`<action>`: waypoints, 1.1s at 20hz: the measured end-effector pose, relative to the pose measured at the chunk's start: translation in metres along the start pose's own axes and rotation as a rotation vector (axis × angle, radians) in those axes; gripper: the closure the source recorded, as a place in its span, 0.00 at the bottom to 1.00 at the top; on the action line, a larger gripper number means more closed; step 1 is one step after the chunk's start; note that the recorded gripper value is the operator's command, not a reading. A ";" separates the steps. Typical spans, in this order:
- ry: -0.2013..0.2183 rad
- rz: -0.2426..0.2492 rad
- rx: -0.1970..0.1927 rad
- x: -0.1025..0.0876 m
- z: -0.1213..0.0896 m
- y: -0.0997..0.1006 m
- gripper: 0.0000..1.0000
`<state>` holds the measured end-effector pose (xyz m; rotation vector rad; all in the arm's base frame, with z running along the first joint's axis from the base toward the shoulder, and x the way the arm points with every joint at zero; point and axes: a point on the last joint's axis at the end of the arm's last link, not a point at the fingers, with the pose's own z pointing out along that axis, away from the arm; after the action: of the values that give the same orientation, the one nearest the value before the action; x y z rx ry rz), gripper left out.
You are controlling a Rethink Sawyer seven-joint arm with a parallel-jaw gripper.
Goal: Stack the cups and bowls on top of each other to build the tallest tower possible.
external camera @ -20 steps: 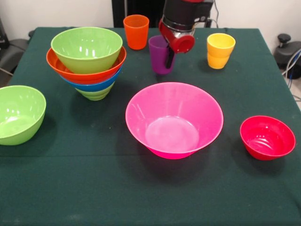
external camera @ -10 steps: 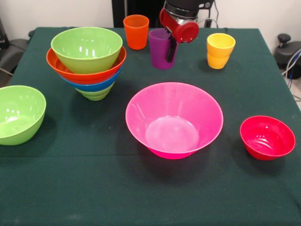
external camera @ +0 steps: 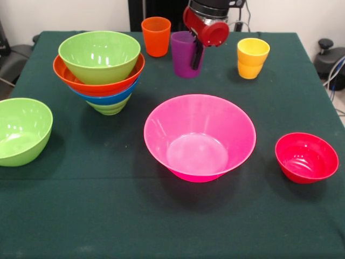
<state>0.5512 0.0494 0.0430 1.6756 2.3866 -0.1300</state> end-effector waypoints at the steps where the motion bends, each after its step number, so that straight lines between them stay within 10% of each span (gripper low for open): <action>1: 0.001 0.002 0.001 0.000 -0.001 -0.001 1.00; 22: -0.008 0.061 -0.058 -0.030 -0.047 -0.004 1.00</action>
<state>0.5508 0.0301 0.0958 1.7159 2.3076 -0.0568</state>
